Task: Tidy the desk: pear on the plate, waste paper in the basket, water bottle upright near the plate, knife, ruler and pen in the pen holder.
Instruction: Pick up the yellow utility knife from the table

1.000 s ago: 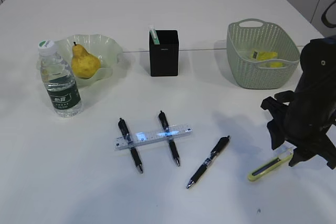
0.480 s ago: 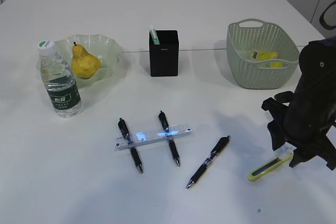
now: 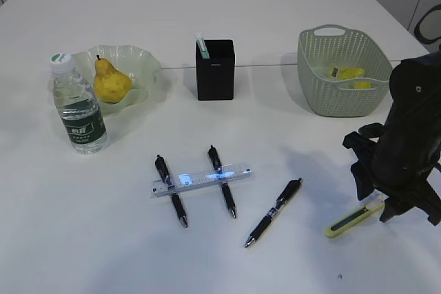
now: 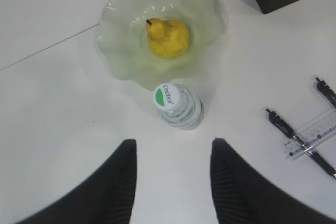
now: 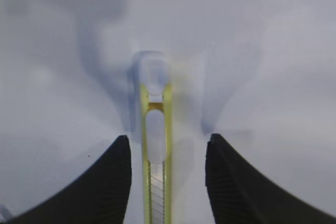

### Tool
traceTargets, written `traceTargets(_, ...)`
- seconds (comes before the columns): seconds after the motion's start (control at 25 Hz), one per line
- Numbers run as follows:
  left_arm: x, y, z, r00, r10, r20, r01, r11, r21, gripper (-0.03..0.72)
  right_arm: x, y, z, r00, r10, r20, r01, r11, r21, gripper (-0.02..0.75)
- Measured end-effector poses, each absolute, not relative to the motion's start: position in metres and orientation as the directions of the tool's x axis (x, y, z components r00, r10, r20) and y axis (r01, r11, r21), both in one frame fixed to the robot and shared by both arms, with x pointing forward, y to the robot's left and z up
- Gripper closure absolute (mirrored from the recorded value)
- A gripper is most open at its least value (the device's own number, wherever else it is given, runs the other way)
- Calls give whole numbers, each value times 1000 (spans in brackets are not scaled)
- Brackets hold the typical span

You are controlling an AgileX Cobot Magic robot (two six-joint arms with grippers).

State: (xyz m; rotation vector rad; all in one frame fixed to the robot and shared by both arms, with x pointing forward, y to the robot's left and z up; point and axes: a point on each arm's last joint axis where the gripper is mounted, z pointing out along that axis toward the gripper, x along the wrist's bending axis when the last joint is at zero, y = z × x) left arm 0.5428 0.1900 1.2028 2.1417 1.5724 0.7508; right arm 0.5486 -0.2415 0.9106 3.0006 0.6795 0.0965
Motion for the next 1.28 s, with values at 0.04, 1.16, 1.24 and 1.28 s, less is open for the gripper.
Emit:
traceTargets(0.04,543,190,1203,232,953,195,751,-303,587,366,549,-242,911,900,434,47,429,-900,77,364)
traceTargets(1.16,544,189,1201,233,953,196,753,-304,583,366,551,-242,900,908,417,32,413,-907,82,364)
traceTargets(1.24,545,189,1200,233,952,197,755,-305,580,366,551,-242,900,908,417,30,414,-907,82,364)
traceTargets(1.28,546,189,1199,234,952,197,756,-305,579,366,551,-242,900,908,417,31,414,-907,82,364)
